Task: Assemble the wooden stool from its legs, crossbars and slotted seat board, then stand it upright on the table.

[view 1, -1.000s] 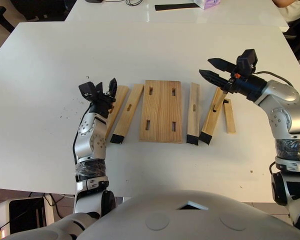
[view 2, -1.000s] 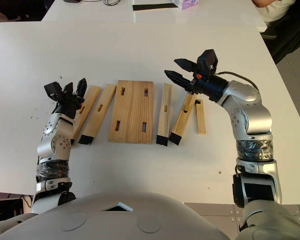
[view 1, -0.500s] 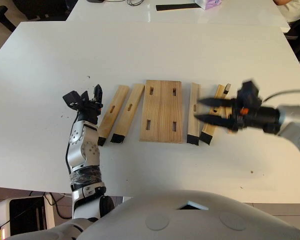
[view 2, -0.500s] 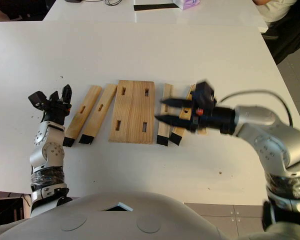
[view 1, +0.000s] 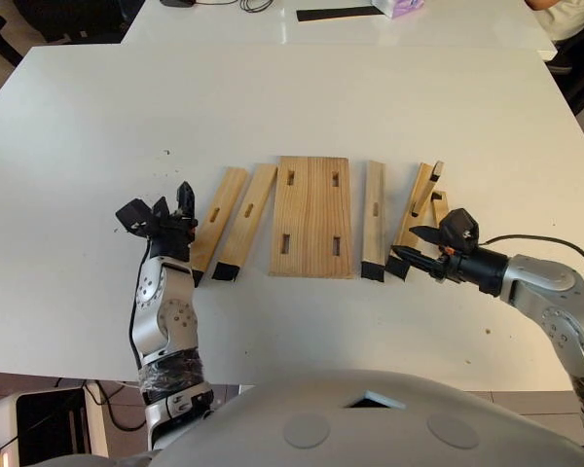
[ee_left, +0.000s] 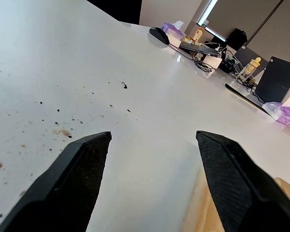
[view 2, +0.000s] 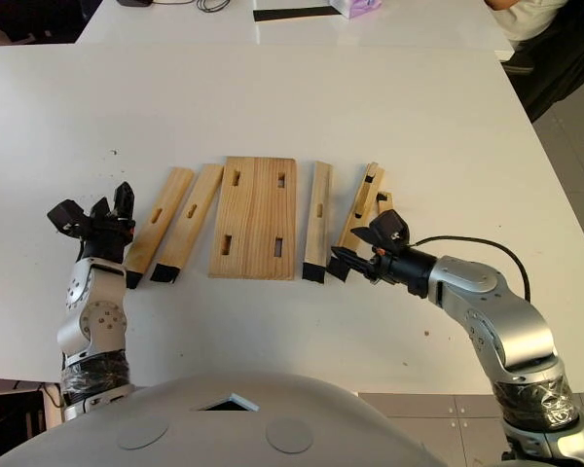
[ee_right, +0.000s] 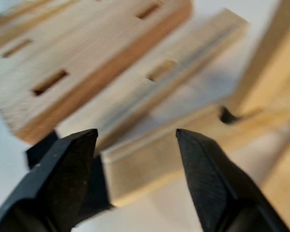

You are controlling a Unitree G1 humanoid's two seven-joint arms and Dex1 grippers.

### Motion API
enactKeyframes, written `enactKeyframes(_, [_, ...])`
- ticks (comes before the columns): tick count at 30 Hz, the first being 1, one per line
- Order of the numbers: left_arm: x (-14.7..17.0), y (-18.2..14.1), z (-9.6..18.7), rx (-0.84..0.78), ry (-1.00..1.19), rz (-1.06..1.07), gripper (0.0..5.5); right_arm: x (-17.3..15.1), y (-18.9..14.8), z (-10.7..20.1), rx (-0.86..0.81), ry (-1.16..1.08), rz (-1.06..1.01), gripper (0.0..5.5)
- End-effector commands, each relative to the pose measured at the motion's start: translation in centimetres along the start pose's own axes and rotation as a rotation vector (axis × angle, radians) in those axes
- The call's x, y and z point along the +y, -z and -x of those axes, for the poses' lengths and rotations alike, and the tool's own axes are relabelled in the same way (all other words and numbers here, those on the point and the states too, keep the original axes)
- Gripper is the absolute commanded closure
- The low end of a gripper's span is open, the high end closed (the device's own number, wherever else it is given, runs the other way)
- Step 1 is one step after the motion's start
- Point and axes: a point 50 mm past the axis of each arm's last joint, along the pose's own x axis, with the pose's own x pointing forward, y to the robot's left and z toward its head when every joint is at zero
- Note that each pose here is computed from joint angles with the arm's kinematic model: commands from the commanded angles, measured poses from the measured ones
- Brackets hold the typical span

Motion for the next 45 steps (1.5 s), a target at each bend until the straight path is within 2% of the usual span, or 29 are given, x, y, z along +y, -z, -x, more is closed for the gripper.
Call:
enactKeyframes(1, [0.3, -0.2, 0.6, 0.004, -0.029, -0.004, 2.22, -1.0, -0.4, -0.4, 0.028, 0.156, -0.092, 2.27])
enactKeyframes(9, [-0.1, 0.2, 0.8, 0.029, -0.008, -0.032, 2.22, 0.5, -2.3, -1.9, 0.02, 0.169, -0.219, 2.27])
enactKeyframes(16, [-0.3, 0.2, 0.5, 0.039, 0.015, -0.038, 2.22, -0.5, -1.9, -2.1, 0.101, 0.306, -0.206, 2.27])
enactKeyframes(24, [-0.3, 0.9, 0.9, 0.053, 0.003, -0.029, 2.22, -0.2, -4.0, -0.7, -0.019, 0.263, -0.136, 2.27])
enactKeyframes(30, [-0.2, 0.9, 1.0, 0.038, -0.014, -0.017, 2.22, -0.6, -3.8, 0.0, 0.058, 0.283, -0.088, 2.27])
enactKeyframes(45, [-0.1, 0.8, 1.0, 0.029, -0.018, -0.02, 2.22, -0.7, -2.5, -0.4, 0.134, 0.285, -0.261, 2.27])
